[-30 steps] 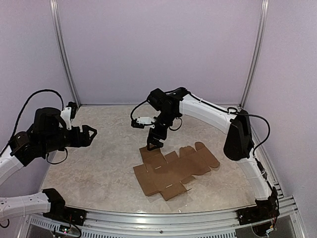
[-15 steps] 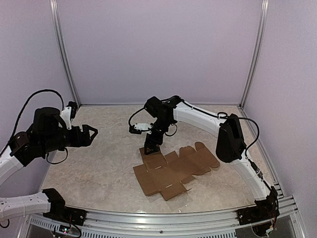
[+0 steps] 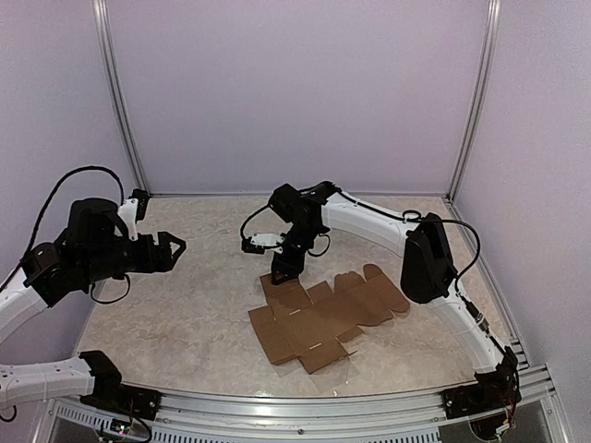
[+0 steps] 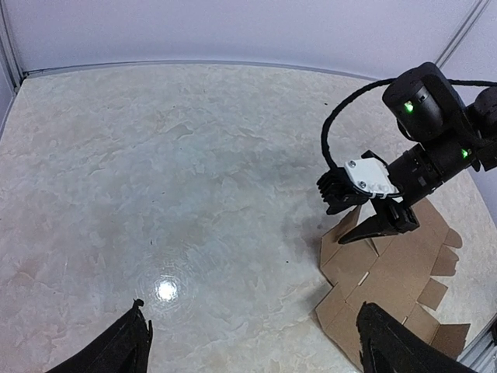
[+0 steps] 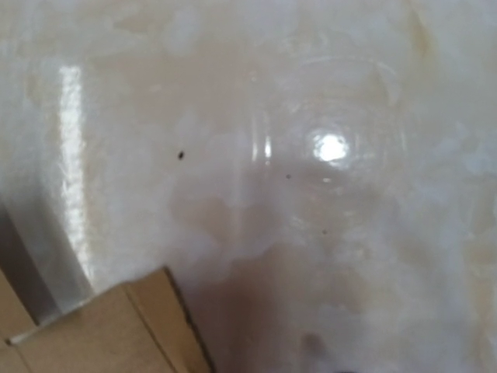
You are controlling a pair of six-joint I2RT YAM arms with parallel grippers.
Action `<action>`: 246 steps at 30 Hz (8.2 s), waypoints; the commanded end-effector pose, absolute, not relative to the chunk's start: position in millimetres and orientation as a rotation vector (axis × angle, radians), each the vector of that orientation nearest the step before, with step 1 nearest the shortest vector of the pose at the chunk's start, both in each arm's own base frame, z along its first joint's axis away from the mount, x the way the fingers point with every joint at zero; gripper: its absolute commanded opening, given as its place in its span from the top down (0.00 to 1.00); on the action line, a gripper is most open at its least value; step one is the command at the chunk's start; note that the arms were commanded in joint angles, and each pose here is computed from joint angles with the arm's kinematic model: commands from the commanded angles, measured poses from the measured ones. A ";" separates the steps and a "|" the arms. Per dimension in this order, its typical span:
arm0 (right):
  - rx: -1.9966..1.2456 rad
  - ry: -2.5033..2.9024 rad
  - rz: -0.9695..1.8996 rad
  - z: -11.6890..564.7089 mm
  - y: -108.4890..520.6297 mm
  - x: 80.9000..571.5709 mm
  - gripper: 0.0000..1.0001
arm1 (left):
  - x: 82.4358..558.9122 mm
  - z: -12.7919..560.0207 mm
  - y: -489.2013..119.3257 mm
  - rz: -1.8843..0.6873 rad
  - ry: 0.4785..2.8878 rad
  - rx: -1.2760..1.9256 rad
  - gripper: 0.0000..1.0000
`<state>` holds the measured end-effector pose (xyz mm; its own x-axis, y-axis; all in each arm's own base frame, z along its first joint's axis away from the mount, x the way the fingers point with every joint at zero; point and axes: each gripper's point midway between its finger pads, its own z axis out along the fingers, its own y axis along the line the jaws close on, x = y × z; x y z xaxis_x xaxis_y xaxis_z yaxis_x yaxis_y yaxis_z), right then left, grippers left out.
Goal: Fold the paper box
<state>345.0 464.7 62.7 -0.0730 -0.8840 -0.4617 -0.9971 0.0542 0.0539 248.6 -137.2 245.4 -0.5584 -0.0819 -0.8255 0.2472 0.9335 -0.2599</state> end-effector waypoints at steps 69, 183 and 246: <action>-0.251 1.836 0.495 158.2 325.4 305.7 1.00 | 334.6 219.7 -247.4 -0.782 2.232 0.275 0.25; -1.409 2.217 0.746 145.1 359.3 274.7 1.00 | 264.7 159.7 -361.6 -0.567 2.026 0.953 1.00; -1.301 1.949 -0.044 104.6 362.3 304.8 1.00 | 284.7 82.2 -284.9 -0.734 2.467 0.167 1.00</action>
